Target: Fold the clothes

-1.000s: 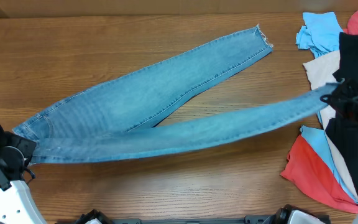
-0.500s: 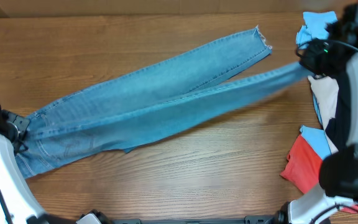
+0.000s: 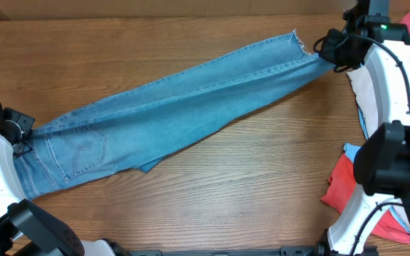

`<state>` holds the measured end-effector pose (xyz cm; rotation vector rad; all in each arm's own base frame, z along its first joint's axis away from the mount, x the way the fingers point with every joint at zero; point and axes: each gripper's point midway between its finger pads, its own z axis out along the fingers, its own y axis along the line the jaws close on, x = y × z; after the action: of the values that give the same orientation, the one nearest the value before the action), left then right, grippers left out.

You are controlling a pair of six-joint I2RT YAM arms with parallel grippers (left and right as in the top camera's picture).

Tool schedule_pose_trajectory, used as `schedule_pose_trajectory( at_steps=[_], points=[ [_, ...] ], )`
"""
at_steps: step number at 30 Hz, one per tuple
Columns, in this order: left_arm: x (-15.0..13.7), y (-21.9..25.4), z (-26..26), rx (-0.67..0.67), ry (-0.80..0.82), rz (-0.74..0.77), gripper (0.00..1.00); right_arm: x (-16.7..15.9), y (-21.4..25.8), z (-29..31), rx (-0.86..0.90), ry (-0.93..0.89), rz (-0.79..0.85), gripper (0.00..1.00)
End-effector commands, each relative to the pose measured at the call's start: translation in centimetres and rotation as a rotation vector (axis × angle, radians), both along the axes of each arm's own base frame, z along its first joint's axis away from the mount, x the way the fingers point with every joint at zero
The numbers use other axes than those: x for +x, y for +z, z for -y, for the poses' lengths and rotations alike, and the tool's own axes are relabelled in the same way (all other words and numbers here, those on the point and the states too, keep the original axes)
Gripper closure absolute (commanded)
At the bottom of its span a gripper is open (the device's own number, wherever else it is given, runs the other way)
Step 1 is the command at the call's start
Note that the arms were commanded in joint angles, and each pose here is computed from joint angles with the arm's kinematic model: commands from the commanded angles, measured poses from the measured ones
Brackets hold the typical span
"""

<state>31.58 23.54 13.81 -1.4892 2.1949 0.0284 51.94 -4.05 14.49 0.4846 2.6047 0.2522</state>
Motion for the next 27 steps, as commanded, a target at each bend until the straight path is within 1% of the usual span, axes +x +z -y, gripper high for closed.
schedule_pose_trajectory(
  at_steps=[1, 6, 9, 13, 17, 23, 27],
  points=[
    [0.6, 1.5, -1.5, 0.08, 0.034, 0.019, 0.96, 1.8, 1.2, 2.3, -0.086, -0.052, 0.069, 0.96],
    [1.4, 1.5, -0.5, 0.109, 0.007, 0.002, 0.96, 3.4, 0.6, 0.7, -0.09, -0.02, 0.11, 0.96],
    [1.2, 1.6, -0.9, 0.148, 0.026, -0.022, 0.96, 4.4, 0.0, 0.1, -0.09, -0.01, 0.129, 0.96],
    [0.8, 1.5, -1.1, 0.158, 0.036, -0.041, 0.96, 5.6, -0.3, 0.0, -0.093, -0.008, 0.166, 0.96],
    [0.8, 0.9, -1.1, 0.152, 0.036, -0.057, 0.96, 6.4, -0.7, 0.1, -0.094, -0.009, 0.186, 0.96],
    [0.8, -2.0, -1.2, 0.11, 0.03, -0.126, 0.96, 7.2, -2.7, -0.8, -0.092, 0.009, 0.181, 0.96],
    [0.8, -3.1, -1.3, 0.103, 0.032, -0.15, 0.96, 8.0, -2.9, -1.6, -0.093, 0.022, 0.208, 0.96]
  ],
)
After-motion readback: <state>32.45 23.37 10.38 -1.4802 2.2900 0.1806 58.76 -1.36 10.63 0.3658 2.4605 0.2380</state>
